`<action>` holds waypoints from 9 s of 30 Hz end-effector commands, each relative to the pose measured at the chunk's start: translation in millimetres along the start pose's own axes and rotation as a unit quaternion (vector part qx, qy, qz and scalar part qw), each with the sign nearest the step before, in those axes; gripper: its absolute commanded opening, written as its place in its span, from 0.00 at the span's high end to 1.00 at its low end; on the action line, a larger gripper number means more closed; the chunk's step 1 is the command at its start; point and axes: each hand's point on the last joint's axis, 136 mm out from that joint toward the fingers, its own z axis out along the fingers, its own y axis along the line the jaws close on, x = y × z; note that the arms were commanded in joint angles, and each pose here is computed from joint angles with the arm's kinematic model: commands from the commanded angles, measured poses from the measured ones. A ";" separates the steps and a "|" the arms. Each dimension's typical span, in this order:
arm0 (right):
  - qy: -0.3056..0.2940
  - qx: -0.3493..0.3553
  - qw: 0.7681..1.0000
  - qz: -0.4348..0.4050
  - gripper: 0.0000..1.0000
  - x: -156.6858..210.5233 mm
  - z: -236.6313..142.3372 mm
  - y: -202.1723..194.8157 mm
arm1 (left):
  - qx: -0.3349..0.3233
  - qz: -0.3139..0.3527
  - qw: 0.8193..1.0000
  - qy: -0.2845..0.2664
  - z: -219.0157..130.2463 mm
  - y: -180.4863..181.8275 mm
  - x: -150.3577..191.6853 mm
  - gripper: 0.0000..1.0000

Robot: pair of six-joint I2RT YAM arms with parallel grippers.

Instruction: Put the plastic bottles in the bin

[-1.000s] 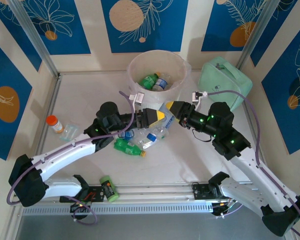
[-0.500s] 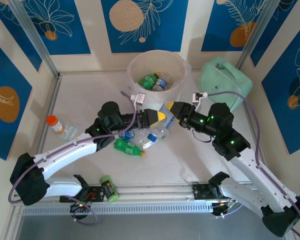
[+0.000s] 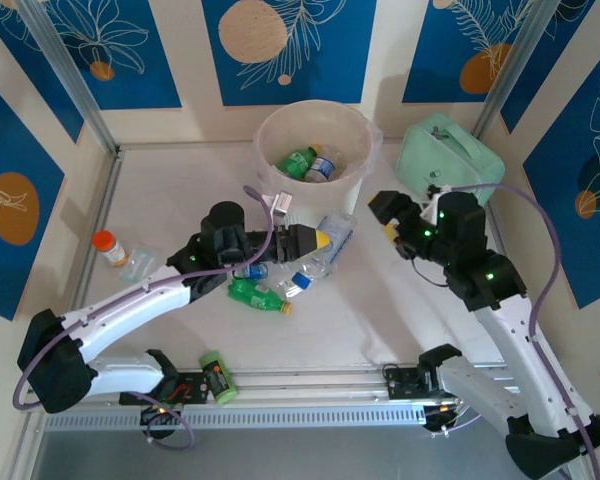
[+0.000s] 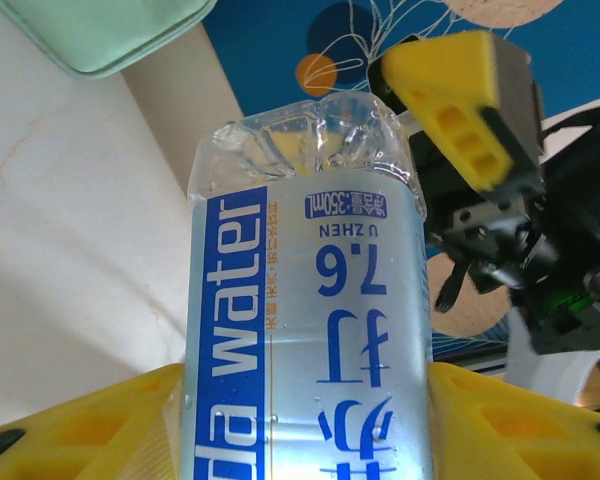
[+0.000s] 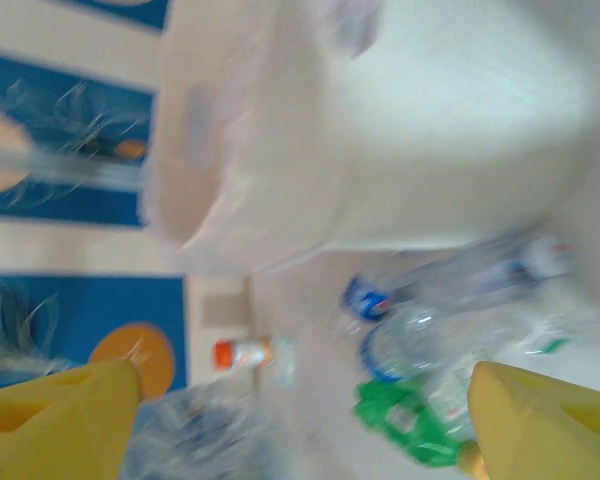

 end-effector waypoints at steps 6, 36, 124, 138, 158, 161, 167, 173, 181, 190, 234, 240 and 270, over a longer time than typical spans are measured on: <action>0.024 0.177 0.982 0.055 0.15 12.3 -21.6 -99.5 | -0.035 0.075 0.996 -0.028 -17.3 -24.0 -24.6 0.46; 0.093 0.180 0.977 0.072 0.17 39.5 1.8 -126.0 | -0.306 0.245 0.911 -0.126 -15.9 -0.3 -246.2 0.46; 0.190 0.202 0.961 -0.004 0.06 105.9 17.4 -113.8 | -0.478 -0.072 0.874 0.048 -124.3 336.9 -2.1 0.16; 0.182 0.199 0.963 0.001 0.07 105.3 10.3 -113.1 | -0.489 -0.071 0.868 0.052 -125.5 342.4 -1.8 0.32; 0.163 0.028 0.975 -0.148 0.09 80.1 -0.2 26.6 | -0.354 0.080 0.929 -0.077 -142.9 154.1 -60.2 0.40; 0.173 -0.016 0.966 -0.193 0.09 83.1 1.2 66.5 | -0.263 0.106 0.955 -0.085 -130.7 104.8 -65.3 0.40; 0.199 -0.093 0.948 -0.232 0.12 90.8 11.8 128.0 | -0.119 0.147 0.979 -0.080 -117.9 32.6 -62.5 0.41; 0.212 -0.123 0.932 -0.267 0.18 98.9 23.3 164.0 | -0.017 0.159 0.986 -0.055 -108.5 -8.3 -51.4 0.41; 0.210 -0.141 0.927 -0.277 0.28 99.4 45.3 184.4 | 0.036 0.157 0.987 -0.007 -93.2 -24.9 -30.8 0.42; 0.207 -0.135 0.927 -0.283 0.36 97.1 66.2 193.5 | 0.047 0.159 0.986 0.024 -85.7 -26.4 -15.9 0.43; 0.007 -0.064 0.995 -0.072 0.75 -121.2 172.4 169.1 | -0.330 -0.064 0.913 -0.230 -187.8 101.2 -14.4 0.00; 0.033 -0.044 0.998 -0.043 0.42 -138.0 219.3 159.6 | -0.370 -0.103 0.896 -0.221 -196.1 130.1 6.4 0.00; 0.131 -0.049 0.953 -0.270 0.24 56.3 28.6 112.5 | -0.541 -0.310 0.757 -0.196 -191.3 223.2 96.1 0.07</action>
